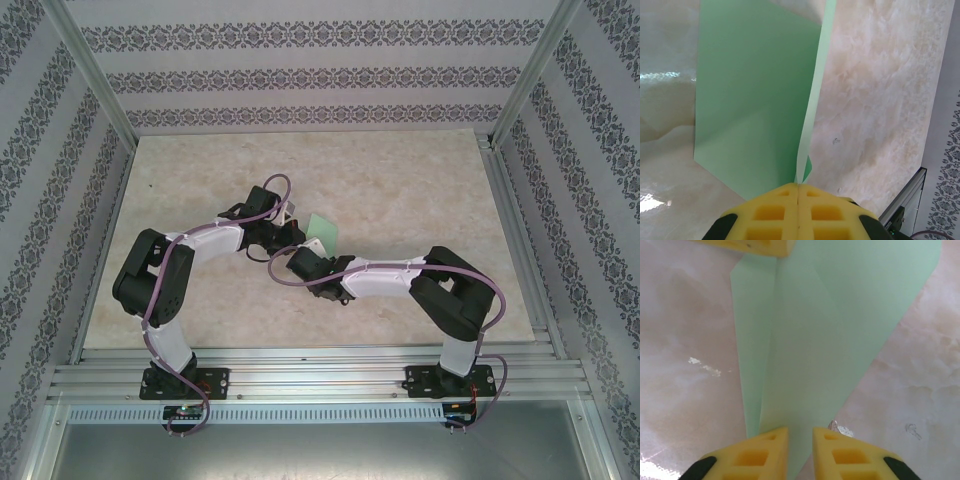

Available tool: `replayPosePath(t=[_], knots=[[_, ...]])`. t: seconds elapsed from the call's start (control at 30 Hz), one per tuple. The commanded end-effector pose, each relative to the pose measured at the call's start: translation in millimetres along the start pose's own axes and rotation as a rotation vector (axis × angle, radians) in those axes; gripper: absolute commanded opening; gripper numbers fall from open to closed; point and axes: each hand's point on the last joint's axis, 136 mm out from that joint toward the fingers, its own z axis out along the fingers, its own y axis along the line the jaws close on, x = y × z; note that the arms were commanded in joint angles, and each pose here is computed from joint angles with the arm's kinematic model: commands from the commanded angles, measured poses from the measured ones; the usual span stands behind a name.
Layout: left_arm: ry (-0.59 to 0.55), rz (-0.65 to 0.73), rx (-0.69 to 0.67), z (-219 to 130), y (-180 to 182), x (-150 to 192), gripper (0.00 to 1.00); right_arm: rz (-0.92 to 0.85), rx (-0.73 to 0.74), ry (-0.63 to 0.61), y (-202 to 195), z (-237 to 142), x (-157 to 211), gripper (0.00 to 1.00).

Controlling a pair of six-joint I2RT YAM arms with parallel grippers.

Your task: Fold a paper plane with a square sheet of paper (fold left side to right side)

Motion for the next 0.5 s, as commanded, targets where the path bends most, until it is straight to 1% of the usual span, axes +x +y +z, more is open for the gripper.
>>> replayPosePath(t=[0.0,0.17,0.23,0.47], knots=[[-0.010,0.022,0.014,-3.6,-15.0,-2.2,0.04,-0.006,0.034,-0.008,-1.9,-2.1,-0.3,0.14],[-0.011,0.021,0.010,-2.8,-14.7,-3.4,0.05,-0.009,0.025,-0.013,-3.0,-6.4,-0.1,0.06],[-0.011,0.022,0.014,-3.2,-15.9,-3.7,0.07,-0.007,0.011,-0.016,-1.5,-7.7,-0.3,0.01],[-0.028,0.053,0.005,-12.7,-23.9,-7.6,0.09,0.019,-0.034,-0.006,1.0,-6.2,3.4,0.00]])
